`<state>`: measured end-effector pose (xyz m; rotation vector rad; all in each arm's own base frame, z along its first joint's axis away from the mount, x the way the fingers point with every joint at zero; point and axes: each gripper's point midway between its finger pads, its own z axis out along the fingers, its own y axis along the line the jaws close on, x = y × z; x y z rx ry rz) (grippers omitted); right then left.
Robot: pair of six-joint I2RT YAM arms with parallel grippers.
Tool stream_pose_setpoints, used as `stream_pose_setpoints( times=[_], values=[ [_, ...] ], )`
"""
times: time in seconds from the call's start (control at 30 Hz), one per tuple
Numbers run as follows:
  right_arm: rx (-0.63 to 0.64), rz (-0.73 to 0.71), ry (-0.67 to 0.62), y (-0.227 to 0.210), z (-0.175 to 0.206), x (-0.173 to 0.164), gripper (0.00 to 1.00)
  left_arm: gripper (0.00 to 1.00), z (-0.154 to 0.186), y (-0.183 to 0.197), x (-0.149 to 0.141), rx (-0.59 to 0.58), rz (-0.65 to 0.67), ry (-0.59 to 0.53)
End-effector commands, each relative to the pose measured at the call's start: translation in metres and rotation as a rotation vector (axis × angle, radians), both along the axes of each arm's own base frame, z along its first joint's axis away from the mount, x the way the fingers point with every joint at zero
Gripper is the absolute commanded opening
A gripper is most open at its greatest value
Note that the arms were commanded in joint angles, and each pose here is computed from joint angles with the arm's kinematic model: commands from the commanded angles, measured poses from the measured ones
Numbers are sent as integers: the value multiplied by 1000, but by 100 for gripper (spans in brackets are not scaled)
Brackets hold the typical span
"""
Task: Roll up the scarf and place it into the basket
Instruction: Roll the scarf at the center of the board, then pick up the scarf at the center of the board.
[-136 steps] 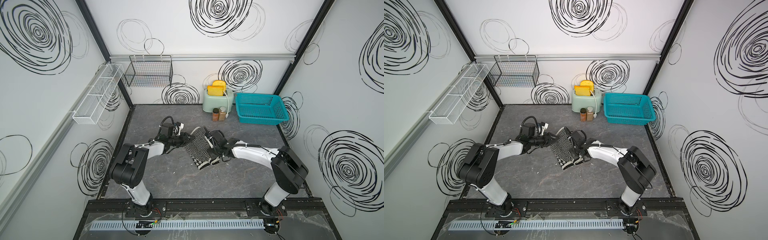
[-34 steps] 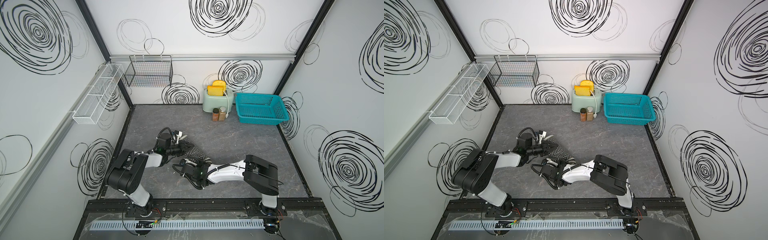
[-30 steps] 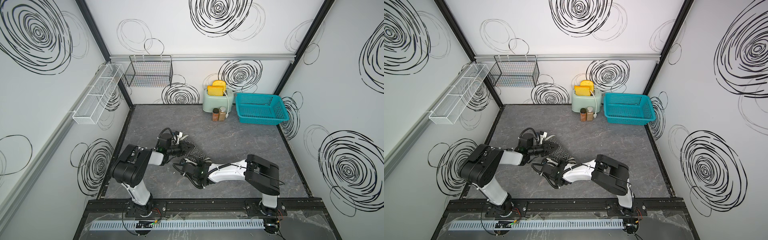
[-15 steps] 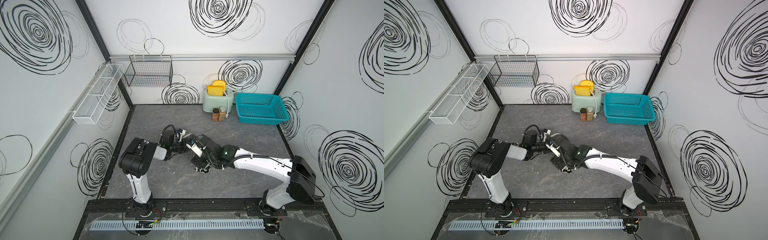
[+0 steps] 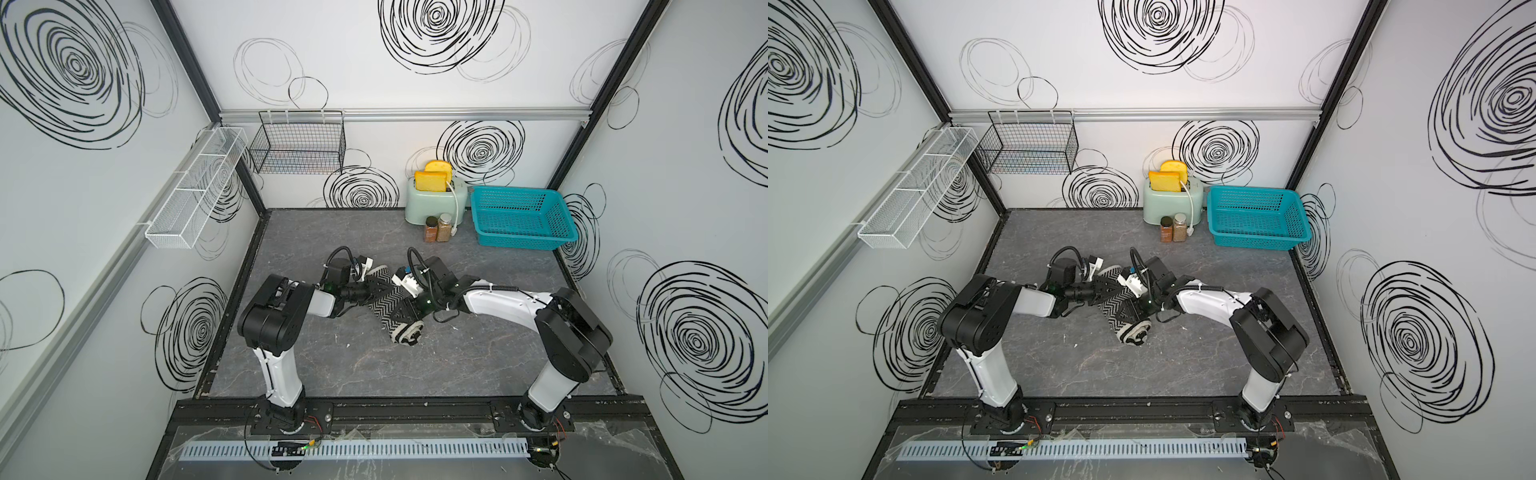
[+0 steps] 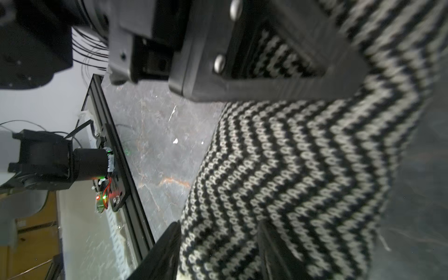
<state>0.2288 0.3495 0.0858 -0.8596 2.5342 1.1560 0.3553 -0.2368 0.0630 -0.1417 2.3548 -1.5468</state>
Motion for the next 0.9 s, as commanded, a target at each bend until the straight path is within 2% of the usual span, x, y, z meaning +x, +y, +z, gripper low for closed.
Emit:
stream_pose_setpoints(
  times=[0.0, 0.1, 0.13, 0.2, 0.27, 0.33, 0.43, 0.5, 0.53, 0.63, 0.87],
  values=[
    [49, 8, 91, -1, -15, -13, 54, 28, -11, 1, 4, 33, 23, 22],
    [-19, -61, 110, -22, -39, -8, 54, 40, 6, 2, 8, 22, 31, -1],
    [-28, -76, 117, -28, -43, -6, 55, 47, 11, 4, 7, 35, 31, 1],
    [-31, -105, 136, -34, -47, -2, 55, 60, 28, 11, 10, 98, 41, -43],
    [-24, -113, 149, -35, -47, -2, 55, 78, 46, 21, 7, 182, 47, -90],
    [-20, -114, 158, -35, -48, -1, 55, 88, 58, 31, -4, 237, 50, -114],
    [-19, -118, 181, -33, -52, -1, 55, 92, 54, 46, -32, 283, 55, -80],
    [-16, -122, 187, -32, -53, 0, 55, 98, 46, 52, -48, 277, 64, -58],
    [-15, -125, 194, -32, -54, 0, 55, 98, 39, 53, -54, 272, 68, -43],
    [-20, -131, 201, -33, -57, -1, 55, 98, 24, 52, -59, 239, 78, -13],
    [-39, -153, 213, -37, -63, -2, 55, 98, 2, 43, -50, 253, 79, -2]
  ],
)
